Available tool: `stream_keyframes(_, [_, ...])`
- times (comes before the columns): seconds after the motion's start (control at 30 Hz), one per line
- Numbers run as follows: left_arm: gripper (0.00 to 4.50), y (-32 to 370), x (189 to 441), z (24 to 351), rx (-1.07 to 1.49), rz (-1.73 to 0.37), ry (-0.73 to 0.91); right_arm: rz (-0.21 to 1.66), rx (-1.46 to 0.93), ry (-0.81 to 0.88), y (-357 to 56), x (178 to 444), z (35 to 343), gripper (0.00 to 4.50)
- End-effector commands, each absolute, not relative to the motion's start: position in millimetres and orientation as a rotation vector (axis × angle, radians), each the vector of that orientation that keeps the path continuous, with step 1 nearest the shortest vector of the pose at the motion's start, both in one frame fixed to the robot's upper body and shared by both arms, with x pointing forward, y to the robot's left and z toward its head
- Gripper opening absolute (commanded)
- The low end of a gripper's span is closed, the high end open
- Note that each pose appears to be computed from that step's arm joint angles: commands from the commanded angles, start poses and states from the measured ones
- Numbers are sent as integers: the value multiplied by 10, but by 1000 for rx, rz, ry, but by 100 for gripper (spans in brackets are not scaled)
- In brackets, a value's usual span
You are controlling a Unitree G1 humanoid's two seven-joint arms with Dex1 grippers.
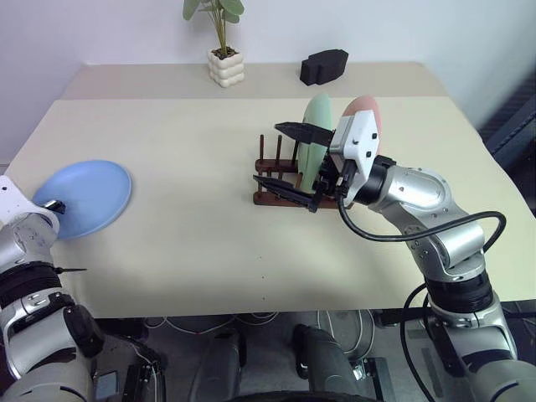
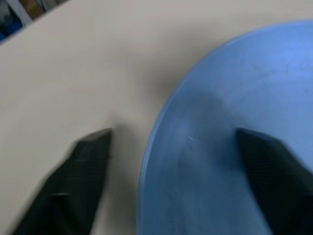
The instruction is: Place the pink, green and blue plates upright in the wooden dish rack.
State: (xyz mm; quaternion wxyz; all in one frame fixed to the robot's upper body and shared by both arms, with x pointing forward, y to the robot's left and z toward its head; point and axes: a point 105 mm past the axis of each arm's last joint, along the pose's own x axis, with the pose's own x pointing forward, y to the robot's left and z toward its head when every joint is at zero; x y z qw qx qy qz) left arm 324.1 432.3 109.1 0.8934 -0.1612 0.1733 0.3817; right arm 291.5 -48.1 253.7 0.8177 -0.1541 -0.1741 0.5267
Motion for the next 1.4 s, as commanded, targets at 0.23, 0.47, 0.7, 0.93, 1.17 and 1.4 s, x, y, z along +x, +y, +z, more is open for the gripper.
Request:
stream_keyframes(0.23, [3,4216,3343,1208,-373,765,279,1123,-339,-430,-479,2862,2628,436])
stream_keyframes(0.47, [3,3710,3735,1788,-347,512,-20,1097,-394,-427,-481,2902,2605,436])
stream_keyframes(0.7, [3,2788,3890,2626,-104,202,-344,1014,-644,-413,-438,3053,2444,436])
stream_keyframes(0.93, [3,1974,3767,3050,-57,-91,-529,959,-773,-547,-202,3113,2571,436])
stream_keyframes(1.17, [3,1702,3620,3181,-65,-248,-563,922,-926,-623,-78,3199,2537,436])
stream_keyframes(1.4, [3,1670,3510,3237,-147,-343,-570,876,-1059,-654,-67,3311,2452,436])
